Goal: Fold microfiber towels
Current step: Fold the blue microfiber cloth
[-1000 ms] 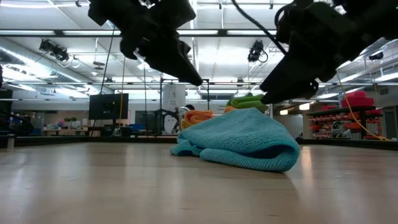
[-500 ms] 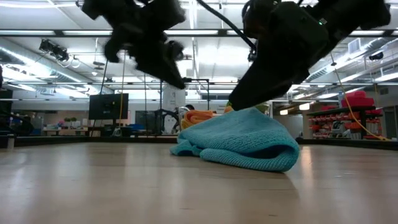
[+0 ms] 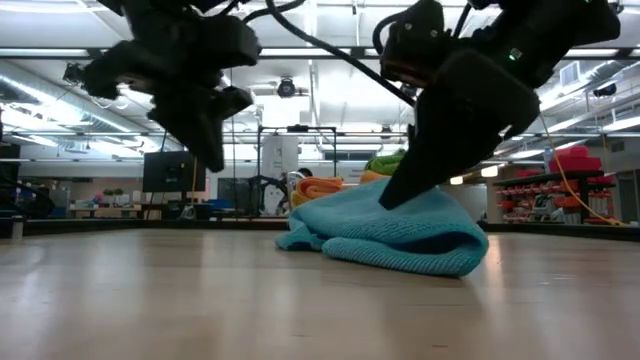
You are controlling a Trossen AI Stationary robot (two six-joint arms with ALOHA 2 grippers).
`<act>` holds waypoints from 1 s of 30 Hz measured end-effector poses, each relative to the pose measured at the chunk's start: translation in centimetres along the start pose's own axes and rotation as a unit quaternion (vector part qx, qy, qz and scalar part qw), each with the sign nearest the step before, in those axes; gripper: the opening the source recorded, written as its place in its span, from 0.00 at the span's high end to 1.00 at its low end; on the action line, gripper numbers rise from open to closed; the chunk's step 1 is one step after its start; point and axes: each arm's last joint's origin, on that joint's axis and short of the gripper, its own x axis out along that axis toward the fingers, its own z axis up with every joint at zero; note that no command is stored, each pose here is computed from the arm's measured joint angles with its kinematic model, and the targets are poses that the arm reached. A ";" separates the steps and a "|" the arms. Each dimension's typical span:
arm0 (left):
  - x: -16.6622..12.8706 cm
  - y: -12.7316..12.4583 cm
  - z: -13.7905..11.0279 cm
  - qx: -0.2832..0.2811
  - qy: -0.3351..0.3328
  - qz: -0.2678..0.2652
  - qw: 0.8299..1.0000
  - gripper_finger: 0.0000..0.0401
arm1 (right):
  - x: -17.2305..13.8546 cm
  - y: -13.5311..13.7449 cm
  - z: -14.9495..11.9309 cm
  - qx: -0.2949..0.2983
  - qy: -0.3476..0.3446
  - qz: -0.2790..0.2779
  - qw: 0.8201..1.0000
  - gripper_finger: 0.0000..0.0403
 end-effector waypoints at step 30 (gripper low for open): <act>-9.5 -0.6 -10.6 -0.137 -0.296 0.026 0.945 0.96 | -4.1 -2.6 6.0 -0.018 -0.019 -0.003 1.000 0.36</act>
